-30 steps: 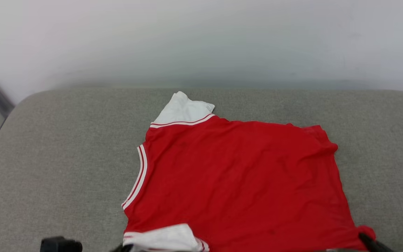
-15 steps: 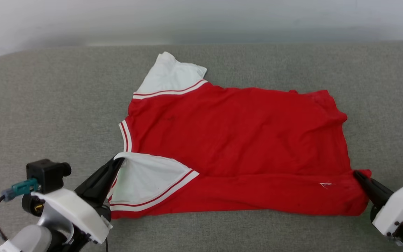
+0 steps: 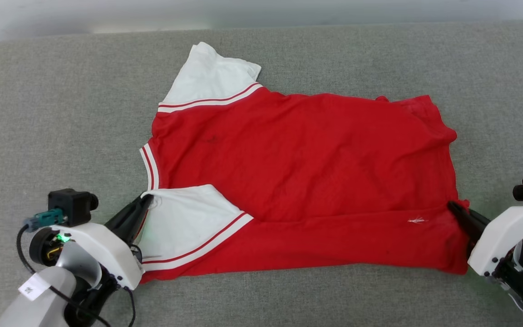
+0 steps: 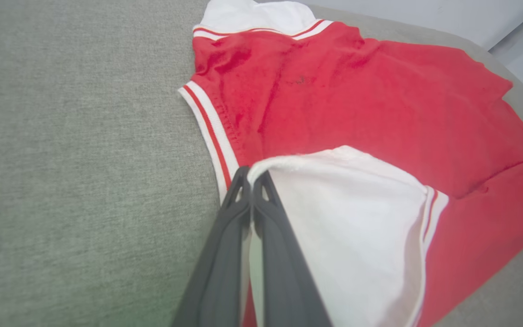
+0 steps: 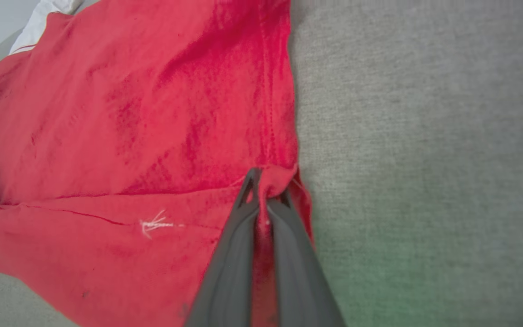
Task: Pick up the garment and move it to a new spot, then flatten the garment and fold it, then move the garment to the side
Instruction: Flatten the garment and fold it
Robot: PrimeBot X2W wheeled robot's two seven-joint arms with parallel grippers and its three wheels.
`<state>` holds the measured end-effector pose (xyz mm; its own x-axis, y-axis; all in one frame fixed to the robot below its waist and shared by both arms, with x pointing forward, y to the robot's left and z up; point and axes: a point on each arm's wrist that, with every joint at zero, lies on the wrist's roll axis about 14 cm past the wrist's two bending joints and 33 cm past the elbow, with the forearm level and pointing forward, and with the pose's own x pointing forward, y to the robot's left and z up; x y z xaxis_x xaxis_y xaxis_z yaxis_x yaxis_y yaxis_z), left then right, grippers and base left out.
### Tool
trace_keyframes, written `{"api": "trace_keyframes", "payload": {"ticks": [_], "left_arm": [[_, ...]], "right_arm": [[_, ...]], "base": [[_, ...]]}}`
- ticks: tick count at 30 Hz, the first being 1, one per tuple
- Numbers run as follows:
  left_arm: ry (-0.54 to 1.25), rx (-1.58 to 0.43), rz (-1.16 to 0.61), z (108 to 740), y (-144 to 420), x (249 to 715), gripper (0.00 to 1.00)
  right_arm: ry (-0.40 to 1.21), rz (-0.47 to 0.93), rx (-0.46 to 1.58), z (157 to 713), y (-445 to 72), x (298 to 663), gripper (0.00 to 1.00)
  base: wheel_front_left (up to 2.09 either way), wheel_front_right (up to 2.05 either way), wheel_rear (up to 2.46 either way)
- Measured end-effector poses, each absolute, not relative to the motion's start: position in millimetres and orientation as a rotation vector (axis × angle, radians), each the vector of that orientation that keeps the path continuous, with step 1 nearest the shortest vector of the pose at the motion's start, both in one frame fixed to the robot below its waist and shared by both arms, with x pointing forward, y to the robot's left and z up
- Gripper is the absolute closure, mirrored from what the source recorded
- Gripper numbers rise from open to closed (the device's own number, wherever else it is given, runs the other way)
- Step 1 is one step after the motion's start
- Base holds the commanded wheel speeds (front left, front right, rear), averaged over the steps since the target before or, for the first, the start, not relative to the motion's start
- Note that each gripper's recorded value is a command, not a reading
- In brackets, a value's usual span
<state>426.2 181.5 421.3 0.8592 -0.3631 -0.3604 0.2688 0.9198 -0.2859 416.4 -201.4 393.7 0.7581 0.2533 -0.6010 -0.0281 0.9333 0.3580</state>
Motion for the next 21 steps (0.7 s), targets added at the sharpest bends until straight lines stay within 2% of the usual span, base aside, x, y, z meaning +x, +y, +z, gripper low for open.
{"api": "trace_keyframes", "payload": {"ticks": [7,8,9,15,18,21], "left_arm": [[0.427,-0.228,-0.307,410,181,426,1.00],[0.423,-0.233,-0.299,410,182,425,0.78],[0.421,-0.229,-0.291,410,183,423,0.00],[0.349,-0.200,-0.199,426,198,420,0.00],[0.352,-0.184,-0.159,428,205,407,0.00],[0.367,-0.169,-0.132,429,209,398,0.00]], "right_arm": [[0.671,0.183,0.261,394,-198,426,1.00],[0.671,0.185,0.245,394,-199,425,0.93],[0.669,0.184,0.222,394,-200,424,0.00],[0.609,0.239,0.112,416,-193,423,0.00],[0.594,0.261,-0.002,428,-198,417,0.00],[0.594,0.263,-0.020,433,-198,410,0.00]], "base": [[0.00,0.00,0.00],[0.00,0.00,0.00],[0.00,0.00,0.00],[0.00,0.00,0.00],[0.00,0.00,0.00],[0.00,0.00,0.00]]}}
